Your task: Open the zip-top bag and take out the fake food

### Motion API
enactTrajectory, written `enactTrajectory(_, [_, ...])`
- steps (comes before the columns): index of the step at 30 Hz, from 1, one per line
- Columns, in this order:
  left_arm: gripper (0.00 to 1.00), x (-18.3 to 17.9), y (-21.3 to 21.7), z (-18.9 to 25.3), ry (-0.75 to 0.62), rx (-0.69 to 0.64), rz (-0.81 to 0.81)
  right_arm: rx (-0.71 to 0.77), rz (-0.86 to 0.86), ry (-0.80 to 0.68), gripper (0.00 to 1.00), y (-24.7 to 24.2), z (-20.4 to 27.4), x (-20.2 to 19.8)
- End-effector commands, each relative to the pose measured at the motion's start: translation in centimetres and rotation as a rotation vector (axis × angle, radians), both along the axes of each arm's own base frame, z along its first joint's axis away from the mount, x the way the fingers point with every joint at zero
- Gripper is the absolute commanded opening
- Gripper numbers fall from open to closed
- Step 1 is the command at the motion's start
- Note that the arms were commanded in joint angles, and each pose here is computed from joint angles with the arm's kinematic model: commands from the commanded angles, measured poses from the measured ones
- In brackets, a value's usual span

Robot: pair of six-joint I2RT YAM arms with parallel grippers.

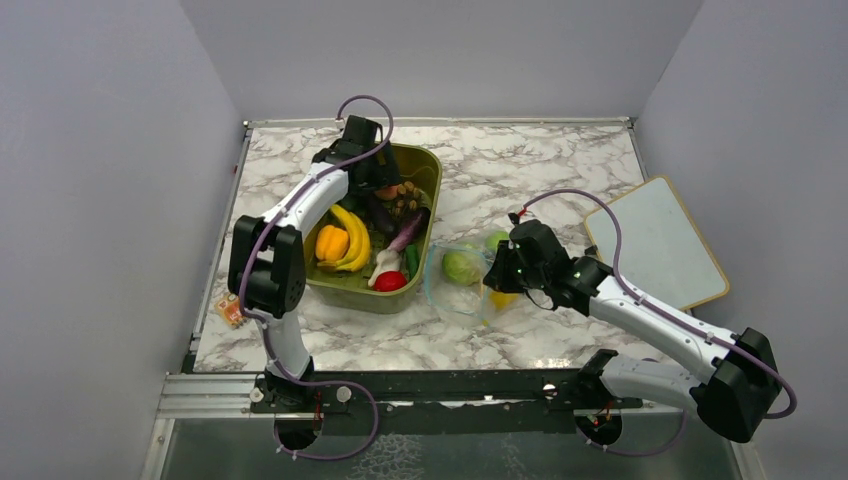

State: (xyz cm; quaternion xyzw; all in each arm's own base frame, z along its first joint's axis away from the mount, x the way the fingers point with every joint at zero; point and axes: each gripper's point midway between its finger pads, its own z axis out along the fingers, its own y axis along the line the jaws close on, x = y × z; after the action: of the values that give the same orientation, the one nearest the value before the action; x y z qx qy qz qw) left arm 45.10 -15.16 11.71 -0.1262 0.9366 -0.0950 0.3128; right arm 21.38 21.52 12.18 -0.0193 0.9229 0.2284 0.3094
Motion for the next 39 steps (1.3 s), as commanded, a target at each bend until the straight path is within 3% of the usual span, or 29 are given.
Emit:
enactTrajectory(1, [0.97,0.1,0.2,5.1,-0.108,-0.041,0.01,0.004,0.014,0.006,0.09,0.1,0.0,-0.2])
enactTrajectory(9, [0.61,-0.4,-2.2,7.0,-0.143,-0.155,-0.084,0.009,0.011,-0.01,0.09,0.0,0.5,-0.1])
enactTrajectory(20, [0.73,-9.1,-5.3,13.1,-0.279,-0.38,-0.259,0.038,0.006,-0.027,0.09,0.3,1.7,0.1])
enactTrajectory(32, [0.71,-24.3,-15.3,10.3,-0.176,-0.5,-0.636,0.045,-0.07,-0.075,0.1,-0.5,3.4,1.0])
enactTrajectory(39, [0.66,-25.0,-18.4,8.0,-0.146,-0.41,-0.645,0.063,-0.099,-0.075,0.09,-1.0,3.7,0.6])
